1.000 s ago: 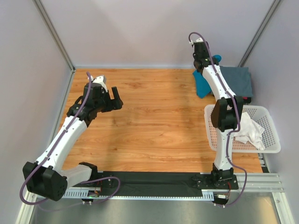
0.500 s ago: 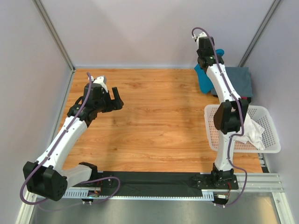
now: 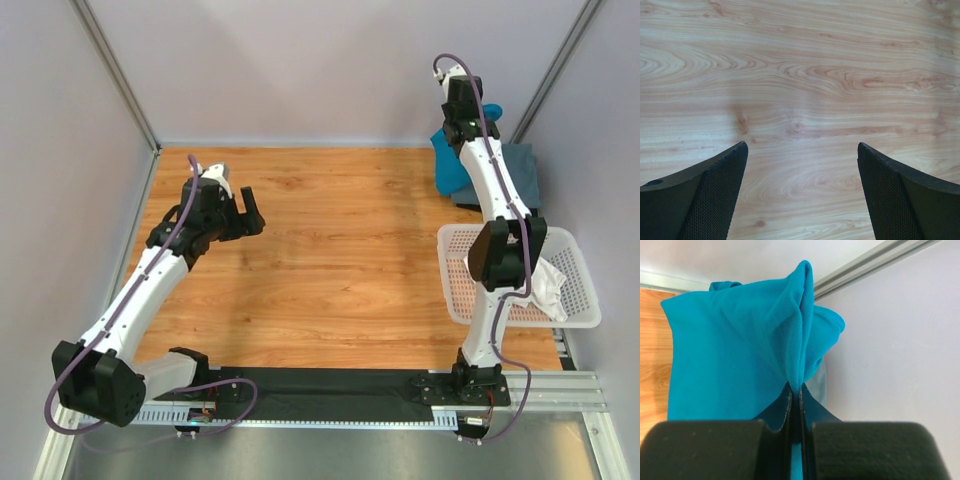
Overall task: Fold and stack the t-shirts
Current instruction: Neatly place the folded tshirt to the corner
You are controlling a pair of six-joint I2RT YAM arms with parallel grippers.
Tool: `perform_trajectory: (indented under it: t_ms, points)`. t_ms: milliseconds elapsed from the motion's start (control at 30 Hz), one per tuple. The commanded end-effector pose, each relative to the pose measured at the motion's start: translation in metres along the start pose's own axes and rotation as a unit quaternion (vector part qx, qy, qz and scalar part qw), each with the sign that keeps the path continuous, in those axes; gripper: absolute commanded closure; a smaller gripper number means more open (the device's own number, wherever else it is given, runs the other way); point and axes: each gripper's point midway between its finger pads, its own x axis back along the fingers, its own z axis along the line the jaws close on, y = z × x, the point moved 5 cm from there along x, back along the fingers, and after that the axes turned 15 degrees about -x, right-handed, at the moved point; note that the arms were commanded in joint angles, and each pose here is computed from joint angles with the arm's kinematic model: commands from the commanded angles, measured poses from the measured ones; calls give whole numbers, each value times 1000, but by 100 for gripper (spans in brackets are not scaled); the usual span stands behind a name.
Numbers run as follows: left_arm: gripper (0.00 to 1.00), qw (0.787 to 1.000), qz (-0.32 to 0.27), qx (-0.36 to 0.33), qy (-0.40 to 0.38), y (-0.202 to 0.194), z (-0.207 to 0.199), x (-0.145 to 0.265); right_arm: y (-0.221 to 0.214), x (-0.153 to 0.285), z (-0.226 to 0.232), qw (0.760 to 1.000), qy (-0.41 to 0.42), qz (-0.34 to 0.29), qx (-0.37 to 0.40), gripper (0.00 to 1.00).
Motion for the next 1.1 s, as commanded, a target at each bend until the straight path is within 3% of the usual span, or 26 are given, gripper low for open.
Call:
perform_trajectory:
  t_ms: [0,467,833,867,900,1000,1067]
  points:
    - [4,1000,-2,6,-2,5,0,-4,20,14,-35,999,-19,-44,-23,100]
    - [4,999,37,38,3,4,-2,-15,-47,-56,-100,998,-18,15,-57,100]
    - [7,995,77,66,-12,9,-10,-29,-99,-125,-90,996,-11,68,-63,98]
    - [7,995,77,66,-12,9,-10,-28,-102,-126,-96,995,-34,73,-63,88]
    - [7,995,77,66,-12,9,-10,-28,-107,-130,-97,994,-49,79,-59,64]
    - [7,995,74,66,-7,10,-9,-25,-94,-123,-116,990,-106,64,-71,23]
    - [7,996,69,62,-5,11,-8,-23,-82,-113,-122,989,-108,58,-86,19]
